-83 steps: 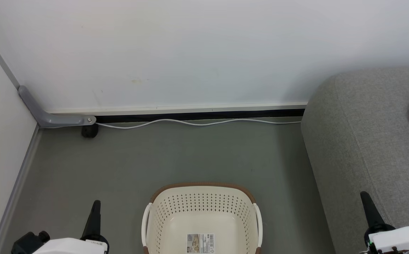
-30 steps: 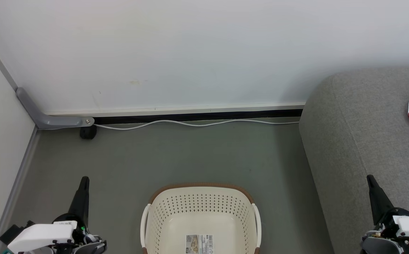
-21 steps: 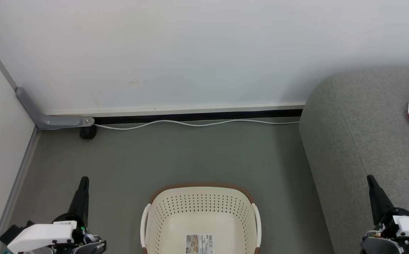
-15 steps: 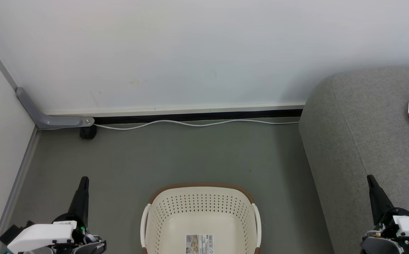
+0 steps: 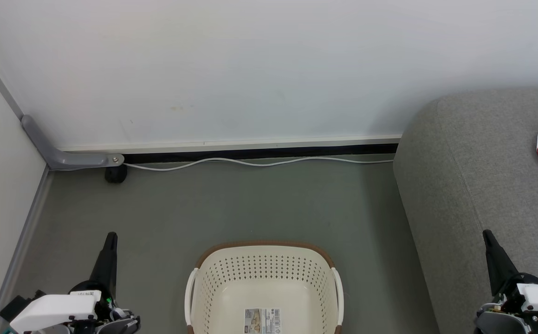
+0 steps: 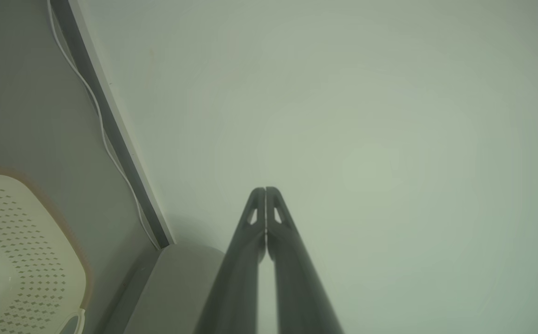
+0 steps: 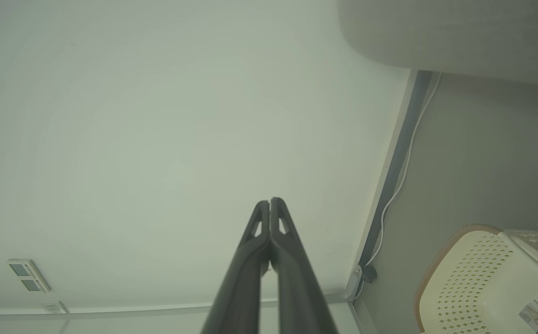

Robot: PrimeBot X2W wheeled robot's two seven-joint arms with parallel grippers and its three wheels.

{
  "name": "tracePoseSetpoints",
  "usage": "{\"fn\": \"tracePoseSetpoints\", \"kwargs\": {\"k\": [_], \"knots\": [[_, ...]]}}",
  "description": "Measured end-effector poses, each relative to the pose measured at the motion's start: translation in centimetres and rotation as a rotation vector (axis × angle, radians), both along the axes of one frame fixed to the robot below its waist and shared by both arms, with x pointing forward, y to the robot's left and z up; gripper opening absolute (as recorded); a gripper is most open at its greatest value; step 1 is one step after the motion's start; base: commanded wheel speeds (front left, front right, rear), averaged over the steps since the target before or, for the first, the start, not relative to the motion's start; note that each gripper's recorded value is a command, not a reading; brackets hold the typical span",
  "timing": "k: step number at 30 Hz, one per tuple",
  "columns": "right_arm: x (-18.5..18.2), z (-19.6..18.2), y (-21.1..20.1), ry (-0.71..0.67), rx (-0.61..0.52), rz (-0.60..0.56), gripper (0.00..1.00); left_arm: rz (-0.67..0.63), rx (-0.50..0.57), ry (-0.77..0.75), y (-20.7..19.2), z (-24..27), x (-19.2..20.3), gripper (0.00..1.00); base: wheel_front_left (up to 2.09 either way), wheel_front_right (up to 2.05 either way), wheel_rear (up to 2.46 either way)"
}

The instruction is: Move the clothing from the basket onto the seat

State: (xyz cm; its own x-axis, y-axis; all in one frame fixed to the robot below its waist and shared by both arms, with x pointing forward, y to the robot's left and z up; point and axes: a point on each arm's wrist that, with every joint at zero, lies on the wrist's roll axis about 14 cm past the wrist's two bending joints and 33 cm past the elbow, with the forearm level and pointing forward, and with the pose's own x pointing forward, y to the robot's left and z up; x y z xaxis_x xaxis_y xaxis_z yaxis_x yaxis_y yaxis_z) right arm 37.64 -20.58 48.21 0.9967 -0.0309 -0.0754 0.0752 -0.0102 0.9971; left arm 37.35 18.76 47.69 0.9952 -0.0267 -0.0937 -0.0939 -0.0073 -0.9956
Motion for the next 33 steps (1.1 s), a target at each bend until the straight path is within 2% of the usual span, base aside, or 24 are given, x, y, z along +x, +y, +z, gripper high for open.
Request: {"fn": "tracePoseSetpoints", "kwargs": {"k": [33], "knots": [[0.00, 0.01, 0.07, 0.000, 0.002, 0.005, 0.00, 0.003, -0.001, 0.000, 0.12, 0.01, -0.01, 0.00, 0.00, 0.00, 0.00]]}}
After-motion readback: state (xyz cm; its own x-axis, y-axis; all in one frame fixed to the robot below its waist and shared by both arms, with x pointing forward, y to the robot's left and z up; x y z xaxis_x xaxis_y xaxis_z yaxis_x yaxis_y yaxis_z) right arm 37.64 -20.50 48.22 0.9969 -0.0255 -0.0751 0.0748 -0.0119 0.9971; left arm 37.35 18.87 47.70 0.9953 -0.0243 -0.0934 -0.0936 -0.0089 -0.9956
